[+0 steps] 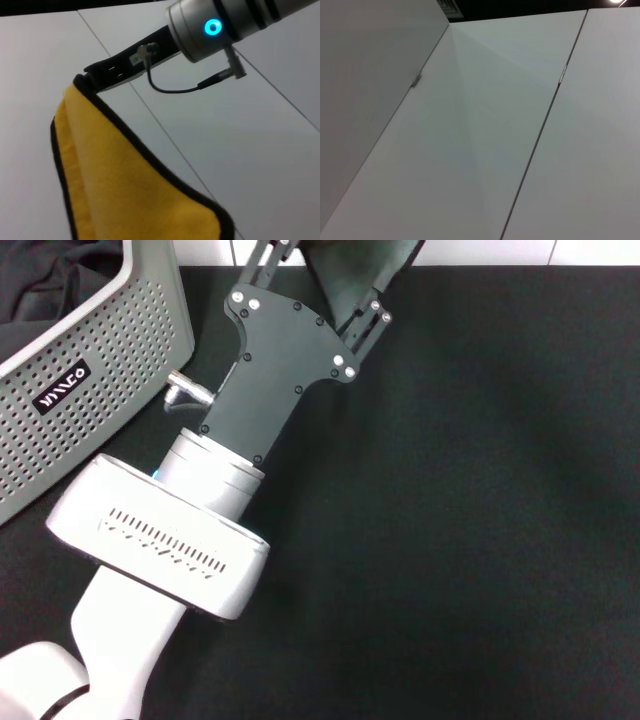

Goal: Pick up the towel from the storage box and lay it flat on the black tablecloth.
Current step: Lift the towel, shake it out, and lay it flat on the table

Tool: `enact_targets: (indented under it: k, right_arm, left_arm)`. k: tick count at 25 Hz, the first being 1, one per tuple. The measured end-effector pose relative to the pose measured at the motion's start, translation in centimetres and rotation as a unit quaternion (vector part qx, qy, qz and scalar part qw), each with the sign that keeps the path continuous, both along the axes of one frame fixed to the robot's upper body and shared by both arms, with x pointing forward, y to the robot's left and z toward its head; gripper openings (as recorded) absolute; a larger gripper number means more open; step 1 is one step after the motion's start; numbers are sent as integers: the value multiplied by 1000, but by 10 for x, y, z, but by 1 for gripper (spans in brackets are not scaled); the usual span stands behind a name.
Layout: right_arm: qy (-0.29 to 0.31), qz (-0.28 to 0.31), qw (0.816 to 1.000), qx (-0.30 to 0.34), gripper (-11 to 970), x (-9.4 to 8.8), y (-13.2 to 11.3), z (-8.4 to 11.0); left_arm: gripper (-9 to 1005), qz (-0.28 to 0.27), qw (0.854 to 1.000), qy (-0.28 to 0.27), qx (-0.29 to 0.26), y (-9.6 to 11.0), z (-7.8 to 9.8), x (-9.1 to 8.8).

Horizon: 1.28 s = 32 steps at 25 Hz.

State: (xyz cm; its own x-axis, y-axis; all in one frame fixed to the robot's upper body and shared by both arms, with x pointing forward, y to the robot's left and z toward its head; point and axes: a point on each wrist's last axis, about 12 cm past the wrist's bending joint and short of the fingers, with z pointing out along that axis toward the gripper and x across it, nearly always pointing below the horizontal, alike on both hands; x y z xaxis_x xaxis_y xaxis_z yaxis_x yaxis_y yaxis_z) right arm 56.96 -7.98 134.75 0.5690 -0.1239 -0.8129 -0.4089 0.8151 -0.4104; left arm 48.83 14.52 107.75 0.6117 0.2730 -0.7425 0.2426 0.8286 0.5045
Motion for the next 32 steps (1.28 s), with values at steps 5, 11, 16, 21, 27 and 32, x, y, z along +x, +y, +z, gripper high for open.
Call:
enact_targets:
  k: [5,11,16,21,27,32]
  right_arm:
    - [2,5,1000,-2,10,-2,1,-2]
    - [7,5,1000,-5,10,-1,2,-6]
    - [11,0,1000,-7,10,2,0,-8]
    - [10,-2,1000,-7,10,2,-1,-8]
    - [10,-8,1000,-8,10,3,-3,-9]
    - [9,-9,1000,-10,10,2,-4,-9]
  left_arm:
    - [692,13,1000,-14,-7,2,4,1]
    - [685,14,999,-36,-19,3,9,-1]
    - [679,14,998,-44,-29,5,11,-4]
    - [674,14,999,-44,-26,5,10,-4]
    - [667,13,999,-44,-26,5,10,-4]
    - [465,7,999,-42,-29,5,10,-5]
